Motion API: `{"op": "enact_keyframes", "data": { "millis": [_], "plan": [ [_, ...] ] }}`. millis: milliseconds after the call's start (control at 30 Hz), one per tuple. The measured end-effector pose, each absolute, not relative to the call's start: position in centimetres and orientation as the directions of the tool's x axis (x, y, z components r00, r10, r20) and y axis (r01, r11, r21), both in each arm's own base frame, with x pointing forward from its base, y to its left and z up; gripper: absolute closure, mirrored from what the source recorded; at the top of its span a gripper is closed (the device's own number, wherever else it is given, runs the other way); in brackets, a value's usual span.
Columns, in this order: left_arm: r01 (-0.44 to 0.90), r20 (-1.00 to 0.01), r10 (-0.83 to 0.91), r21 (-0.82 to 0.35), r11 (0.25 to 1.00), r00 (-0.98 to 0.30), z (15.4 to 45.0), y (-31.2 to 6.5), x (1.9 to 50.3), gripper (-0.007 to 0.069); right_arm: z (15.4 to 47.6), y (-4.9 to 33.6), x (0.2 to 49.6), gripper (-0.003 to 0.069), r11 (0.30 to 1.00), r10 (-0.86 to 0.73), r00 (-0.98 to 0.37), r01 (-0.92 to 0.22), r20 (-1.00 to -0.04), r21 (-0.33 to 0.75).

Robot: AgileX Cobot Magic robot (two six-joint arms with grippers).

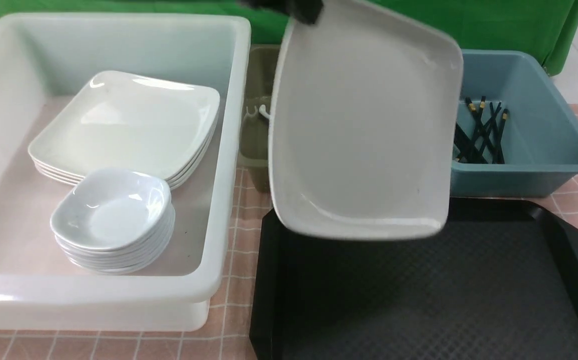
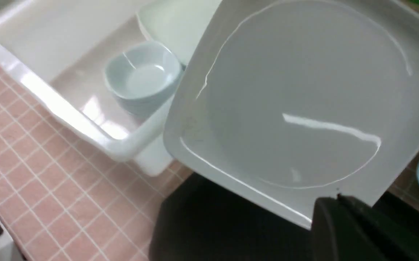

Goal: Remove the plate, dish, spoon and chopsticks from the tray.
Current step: Use the left arm to put the plate into the large storage box on the left

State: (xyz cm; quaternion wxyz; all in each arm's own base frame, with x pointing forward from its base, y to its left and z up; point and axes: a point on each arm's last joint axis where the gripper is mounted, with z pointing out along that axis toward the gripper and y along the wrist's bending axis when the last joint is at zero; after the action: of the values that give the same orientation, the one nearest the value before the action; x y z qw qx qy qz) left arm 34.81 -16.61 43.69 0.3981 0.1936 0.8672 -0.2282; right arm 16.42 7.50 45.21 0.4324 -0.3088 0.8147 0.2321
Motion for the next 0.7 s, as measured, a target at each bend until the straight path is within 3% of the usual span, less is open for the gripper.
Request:
{"op": "enact_keyframes", "data": {
  "millis": [167, 400, 533, 700],
  "plan": [
    [0.386, -0.798, -0.029, -0.322, 0.864, -0.602, 46.3, -8.6, 35.3, 0.0614, 45.9, 8.7, 17.6, 0.0629, 0.631, -0.29, -0.405, -0.762, -0.867, 0.145],
    [0.127, -0.785, -0.278, -0.409, 0.903, -0.554, 46.8, 4.3, 35.3, 0.0611, 46.9, 13.8, 19.2, 0.0629, 0.478, -0.387, -0.326, -0.871, -0.862, 0.115],
    [-0.02, -0.761, -0.402, -0.457, 0.889, -0.509, 45.3, 9.6, 34.8, 0.0611, 47.0, 17.0, 20.4, 0.0629, 0.462, -0.449, -0.307, -0.884, -0.839, 0.076],
    [-0.192, -0.699, -0.584, -0.56, 0.806, -0.413, 40.3, 14.3, 34.9, 0.0607, 47.0, 20.1, 21.7, 0.0629, 0.459, -0.493, -0.291, -0.888, -0.82, 0.039]
  ]
}}
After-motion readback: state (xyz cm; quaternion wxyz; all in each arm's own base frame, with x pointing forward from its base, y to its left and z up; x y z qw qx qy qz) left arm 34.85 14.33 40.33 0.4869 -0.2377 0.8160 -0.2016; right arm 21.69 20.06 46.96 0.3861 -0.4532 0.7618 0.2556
